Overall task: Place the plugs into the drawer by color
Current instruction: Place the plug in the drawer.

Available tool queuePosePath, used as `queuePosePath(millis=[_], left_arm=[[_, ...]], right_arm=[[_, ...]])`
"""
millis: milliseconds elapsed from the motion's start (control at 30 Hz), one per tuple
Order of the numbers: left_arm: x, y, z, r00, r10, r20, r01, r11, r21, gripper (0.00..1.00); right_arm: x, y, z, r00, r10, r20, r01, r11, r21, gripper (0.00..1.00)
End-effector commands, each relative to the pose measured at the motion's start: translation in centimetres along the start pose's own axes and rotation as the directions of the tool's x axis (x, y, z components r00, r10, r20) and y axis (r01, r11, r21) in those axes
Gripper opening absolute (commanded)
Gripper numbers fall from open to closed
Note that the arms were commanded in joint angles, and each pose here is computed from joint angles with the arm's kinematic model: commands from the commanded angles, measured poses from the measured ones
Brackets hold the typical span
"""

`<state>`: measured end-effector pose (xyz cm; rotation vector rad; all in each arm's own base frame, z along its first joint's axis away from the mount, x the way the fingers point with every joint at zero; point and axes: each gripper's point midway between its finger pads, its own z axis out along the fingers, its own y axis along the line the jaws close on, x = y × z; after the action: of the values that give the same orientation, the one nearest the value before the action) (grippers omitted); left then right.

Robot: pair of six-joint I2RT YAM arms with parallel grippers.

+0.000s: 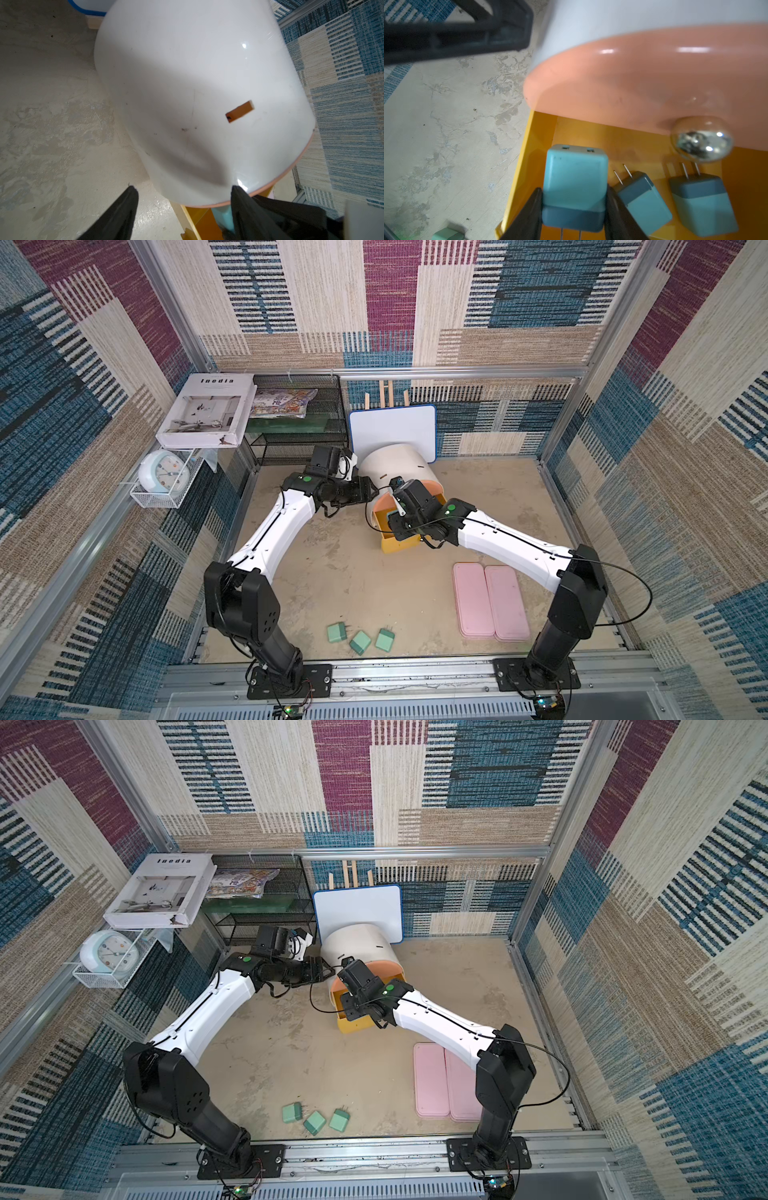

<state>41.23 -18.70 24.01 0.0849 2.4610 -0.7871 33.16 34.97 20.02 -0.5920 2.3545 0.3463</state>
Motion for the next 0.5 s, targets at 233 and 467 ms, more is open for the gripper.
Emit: queuePosePath(millis=[233, 467], left_arm=[[0.2, 0.2, -0.2, 1.0, 0.012, -0.003, -0.012, 1.0, -0.012, 0.75], [0.1, 0.3, 0.0, 1.0, 0.008, -0.003, -0.008, 1.0, -0.016, 0.75]], right_arm=[[-0.2, 1.7, 0.5, 1.0, -0.011, -0.01, 0.01, 0.995, -0.1, 0.5], [0.2, 2.3, -0.2, 1.0, -0.023, -0.009, 0.021, 0.988, -0.151, 0.6]])
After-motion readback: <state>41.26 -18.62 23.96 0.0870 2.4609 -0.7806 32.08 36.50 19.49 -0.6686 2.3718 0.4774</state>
